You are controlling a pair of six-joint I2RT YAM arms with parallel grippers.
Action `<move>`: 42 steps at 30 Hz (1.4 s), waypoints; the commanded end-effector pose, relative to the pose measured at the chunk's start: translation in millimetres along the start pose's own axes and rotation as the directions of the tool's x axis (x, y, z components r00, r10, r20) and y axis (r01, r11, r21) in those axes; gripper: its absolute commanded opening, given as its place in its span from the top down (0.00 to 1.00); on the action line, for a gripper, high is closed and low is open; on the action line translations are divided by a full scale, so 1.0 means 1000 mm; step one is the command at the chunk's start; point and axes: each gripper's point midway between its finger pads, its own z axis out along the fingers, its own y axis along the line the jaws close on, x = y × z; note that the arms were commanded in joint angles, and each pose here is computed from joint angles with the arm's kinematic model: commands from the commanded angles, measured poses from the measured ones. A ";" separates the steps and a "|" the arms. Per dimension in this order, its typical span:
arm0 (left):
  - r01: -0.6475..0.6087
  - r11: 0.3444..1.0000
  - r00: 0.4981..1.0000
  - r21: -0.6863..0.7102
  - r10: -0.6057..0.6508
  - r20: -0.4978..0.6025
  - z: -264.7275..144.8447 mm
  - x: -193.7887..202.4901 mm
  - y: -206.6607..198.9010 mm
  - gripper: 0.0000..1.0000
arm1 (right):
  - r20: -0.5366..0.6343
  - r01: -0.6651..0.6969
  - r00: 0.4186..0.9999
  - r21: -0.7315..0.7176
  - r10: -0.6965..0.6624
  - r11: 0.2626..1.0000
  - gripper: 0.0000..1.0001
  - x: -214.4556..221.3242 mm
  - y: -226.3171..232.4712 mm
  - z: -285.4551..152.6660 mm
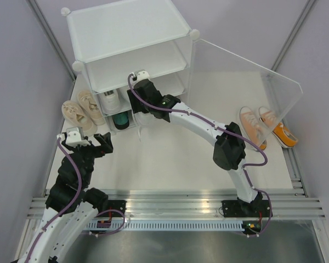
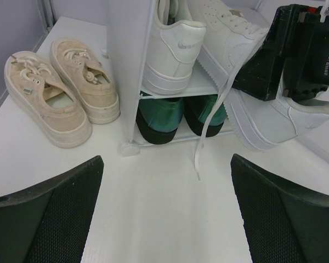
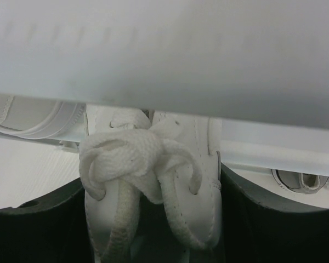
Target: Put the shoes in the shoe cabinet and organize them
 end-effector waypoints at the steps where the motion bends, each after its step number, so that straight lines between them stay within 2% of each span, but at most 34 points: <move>1: -0.007 1.000 0.999 0.022 0.007 0.033 0.001 -0.009 -0.005 0.00 | 0.206 -0.076 0.974 -0.080 0.091 0.994 0.31 -0.073 0.012 -0.009; 6: -0.007 1.000 0.999 0.025 0.006 0.033 0.001 -0.009 -0.005 0.00 | 0.213 -0.073 0.973 -0.101 0.094 0.992 0.19 -0.078 0.016 -0.015; 14: -0.007 1.000 0.999 0.028 0.006 0.033 0.000 -0.009 -0.006 0.00 | 0.217 -0.082 0.970 -0.138 0.111 0.987 0.10 -0.086 0.021 -0.023; 42: -0.017 1.000 0.999 0.018 0.017 0.030 0.002 -0.008 -0.004 0.00 | 0.237 -0.098 0.959 -0.250 0.159 0.963 0.10 -0.108 0.032 -0.068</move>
